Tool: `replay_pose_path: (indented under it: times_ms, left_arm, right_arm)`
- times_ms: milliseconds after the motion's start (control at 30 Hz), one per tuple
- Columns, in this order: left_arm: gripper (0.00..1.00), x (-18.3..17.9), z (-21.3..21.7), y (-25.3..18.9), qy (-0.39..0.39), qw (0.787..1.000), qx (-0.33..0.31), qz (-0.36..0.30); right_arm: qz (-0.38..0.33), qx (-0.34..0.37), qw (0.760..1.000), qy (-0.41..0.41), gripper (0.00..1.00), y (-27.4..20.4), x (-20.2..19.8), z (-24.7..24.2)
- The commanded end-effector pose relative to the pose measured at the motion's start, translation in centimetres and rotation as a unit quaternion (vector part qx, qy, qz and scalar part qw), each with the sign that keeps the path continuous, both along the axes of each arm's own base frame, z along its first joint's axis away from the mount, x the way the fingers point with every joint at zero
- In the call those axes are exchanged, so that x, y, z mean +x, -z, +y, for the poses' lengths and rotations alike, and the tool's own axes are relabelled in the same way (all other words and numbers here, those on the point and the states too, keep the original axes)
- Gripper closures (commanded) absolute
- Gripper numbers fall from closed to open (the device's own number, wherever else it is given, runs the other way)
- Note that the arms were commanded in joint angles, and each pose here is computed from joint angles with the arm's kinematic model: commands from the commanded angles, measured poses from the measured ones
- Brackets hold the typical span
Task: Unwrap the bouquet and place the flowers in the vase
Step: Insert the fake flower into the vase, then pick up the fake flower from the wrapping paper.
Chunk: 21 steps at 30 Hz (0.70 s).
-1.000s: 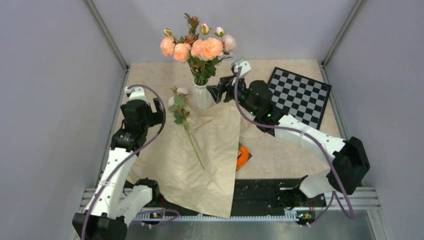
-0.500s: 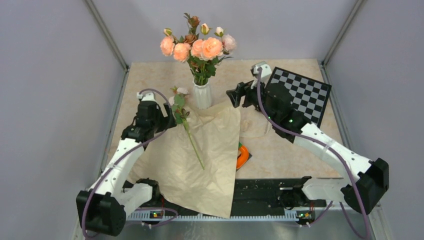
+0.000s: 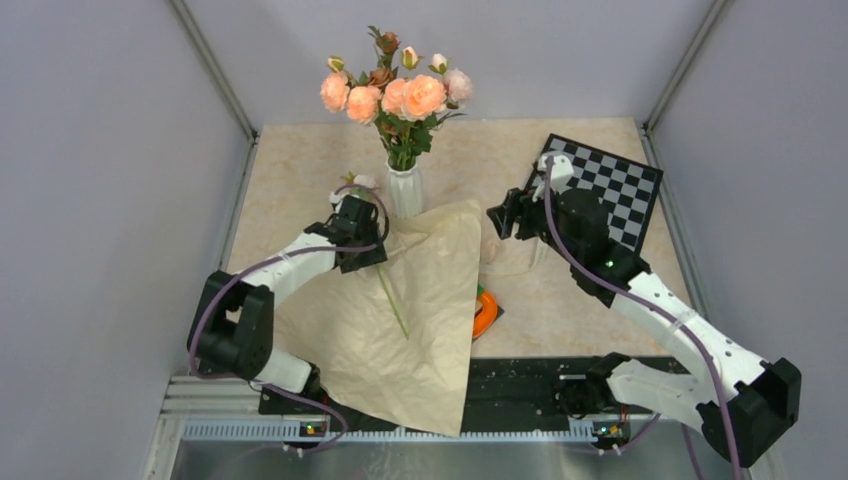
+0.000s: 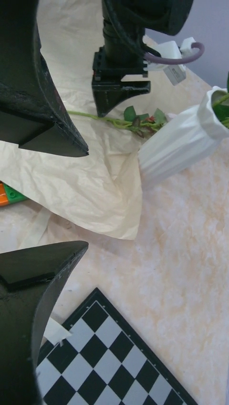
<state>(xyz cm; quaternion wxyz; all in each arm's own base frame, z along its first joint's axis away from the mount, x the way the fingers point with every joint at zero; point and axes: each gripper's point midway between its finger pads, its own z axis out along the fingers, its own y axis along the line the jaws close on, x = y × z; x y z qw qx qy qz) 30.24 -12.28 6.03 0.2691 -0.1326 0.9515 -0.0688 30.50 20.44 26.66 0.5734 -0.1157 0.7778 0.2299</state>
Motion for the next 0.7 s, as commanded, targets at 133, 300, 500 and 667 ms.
replay_pose_path:
  times_ms: [133, 300, 500, 667]
  left_arm:
    - [0.49, 3.2, -1.0, 0.2, -0.024, 1.000, 0.004, -0.007]
    - [0.58, 3.6, -0.5, 1.0, -0.033, 0.999, 0.022, 0.004]
    - [0.62, 3.8, 0.1, 1.5, -0.044, 0.998, 0.044, 0.009]
    - [0.66, 4.1, -0.4, 1.9, -0.039, 0.998, 0.037, 0.014]
  right_arm:
    - [0.001, 0.021, 1.000, 0.001, 0.34, 0.1, -2.0, -1.4]
    - [0.010, 0.026, 1.000, -0.009, 0.35, 0.7, -2.3, -1.1]
    - [0.015, 0.032, 0.999, -0.012, 0.35, 1.0, -2.2, -0.8]
    - [0.019, 0.035, 0.999, -0.011, 0.36, 1.2, -2.1, -0.7]
